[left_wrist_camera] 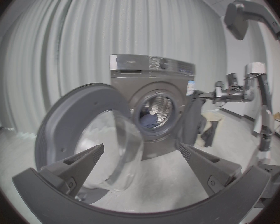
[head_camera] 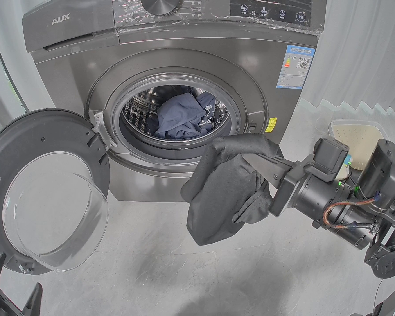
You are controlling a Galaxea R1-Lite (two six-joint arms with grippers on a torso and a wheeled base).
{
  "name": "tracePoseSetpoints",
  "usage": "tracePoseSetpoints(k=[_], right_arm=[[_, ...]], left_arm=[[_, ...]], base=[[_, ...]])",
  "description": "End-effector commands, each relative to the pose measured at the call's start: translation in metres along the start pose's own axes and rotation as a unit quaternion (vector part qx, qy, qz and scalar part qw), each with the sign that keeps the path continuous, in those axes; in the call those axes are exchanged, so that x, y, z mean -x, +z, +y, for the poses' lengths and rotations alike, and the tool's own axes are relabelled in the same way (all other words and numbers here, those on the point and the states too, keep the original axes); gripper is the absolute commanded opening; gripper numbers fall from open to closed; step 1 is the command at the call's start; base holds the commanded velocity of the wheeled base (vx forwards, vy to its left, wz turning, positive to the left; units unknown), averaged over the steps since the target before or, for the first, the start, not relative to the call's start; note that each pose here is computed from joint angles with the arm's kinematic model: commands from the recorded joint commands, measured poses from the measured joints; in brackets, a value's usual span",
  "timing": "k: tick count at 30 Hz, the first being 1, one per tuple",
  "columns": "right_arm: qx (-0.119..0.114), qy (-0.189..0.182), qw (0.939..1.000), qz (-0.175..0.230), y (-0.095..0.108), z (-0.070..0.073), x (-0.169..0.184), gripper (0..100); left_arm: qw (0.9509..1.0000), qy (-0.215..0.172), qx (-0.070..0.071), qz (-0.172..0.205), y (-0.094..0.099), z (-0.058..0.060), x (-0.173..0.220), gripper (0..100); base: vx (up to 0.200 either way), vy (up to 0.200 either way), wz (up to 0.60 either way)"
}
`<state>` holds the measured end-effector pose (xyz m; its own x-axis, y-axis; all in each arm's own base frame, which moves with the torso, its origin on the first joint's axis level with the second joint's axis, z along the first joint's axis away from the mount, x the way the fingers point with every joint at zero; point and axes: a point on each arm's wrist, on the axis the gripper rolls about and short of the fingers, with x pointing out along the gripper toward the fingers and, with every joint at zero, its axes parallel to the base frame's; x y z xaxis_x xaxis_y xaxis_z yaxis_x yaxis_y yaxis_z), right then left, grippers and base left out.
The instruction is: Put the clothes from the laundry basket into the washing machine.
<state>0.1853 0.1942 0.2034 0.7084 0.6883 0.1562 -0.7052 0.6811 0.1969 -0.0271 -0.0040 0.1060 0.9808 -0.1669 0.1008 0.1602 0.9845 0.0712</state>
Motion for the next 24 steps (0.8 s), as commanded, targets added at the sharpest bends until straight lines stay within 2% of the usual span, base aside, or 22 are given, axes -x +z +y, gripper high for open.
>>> tracePoseSetpoints(k=[1,3,6,10,11,15,17,18,20,24], right_arm=[[-0.023,0.013,0.9996,-0.012,-0.005,0.013,-0.024,0],[-0.024,0.015,0.9994,-0.022,-0.008,0.013,-0.032,0],[-0.024,0.017,0.9991,-0.030,-0.014,0.012,-0.039,0],[-0.023,0.018,0.9985,-0.046,-0.016,0.010,-0.052,0],[-0.023,0.018,0.9983,-0.050,-0.014,0.010,-0.053,0],[-0.024,0.023,0.9969,-0.070,-0.006,0.012,-0.062,0],[-0.024,0.026,0.9969,-0.070,-0.006,0.014,-0.062,0],[-0.025,0.029,0.9969,-0.068,-0.007,0.015,-0.061,0],[-0.025,0.031,0.9969,-0.067,-0.008,0.016,-0.061,0],[-0.024,0.028,0.9967,-0.072,-0.006,0.014,-0.062,0]], left_arm=[[0.9857,-0.151,0.016,0.074,0.025,0.000,-0.031,100],[0.9794,-0.184,0.016,0.080,0.036,0.003,-0.047,100],[0.9686,-0.229,0.013,0.096,0.043,0.005,-0.070,100],[0.9540,-0.271,0.019,0.127,0.041,0.003,-0.100,100],[0.9518,-0.277,0.020,0.130,0.040,0.003,-0.104,100],[0.9360,-0.320,0.025,0.145,0.036,-0.006,-0.130,100],[0.9323,-0.327,0.026,0.152,0.034,-0.008,-0.137,100],[0.9276,-0.335,0.029,0.163,0.030,-0.011,-0.146,100],[0.9238,-0.339,0.033,0.175,0.026,-0.014,-0.158,100],[0.9194,-0.341,0.038,0.192,0.015,-0.018,-0.181,100]], base=[[0.000,0.000,0.00],[0.000,0.000,0.00],[0.000,0.000,0.00],[0.000,0.000,0.00],[0.000,0.000,0.00],[0.000,0.000,0.00],[0.000,0.000,0.00],[0.000,0.000,0.00],[0.000,0.000,0.00],[0.000,0.000,0.00]])
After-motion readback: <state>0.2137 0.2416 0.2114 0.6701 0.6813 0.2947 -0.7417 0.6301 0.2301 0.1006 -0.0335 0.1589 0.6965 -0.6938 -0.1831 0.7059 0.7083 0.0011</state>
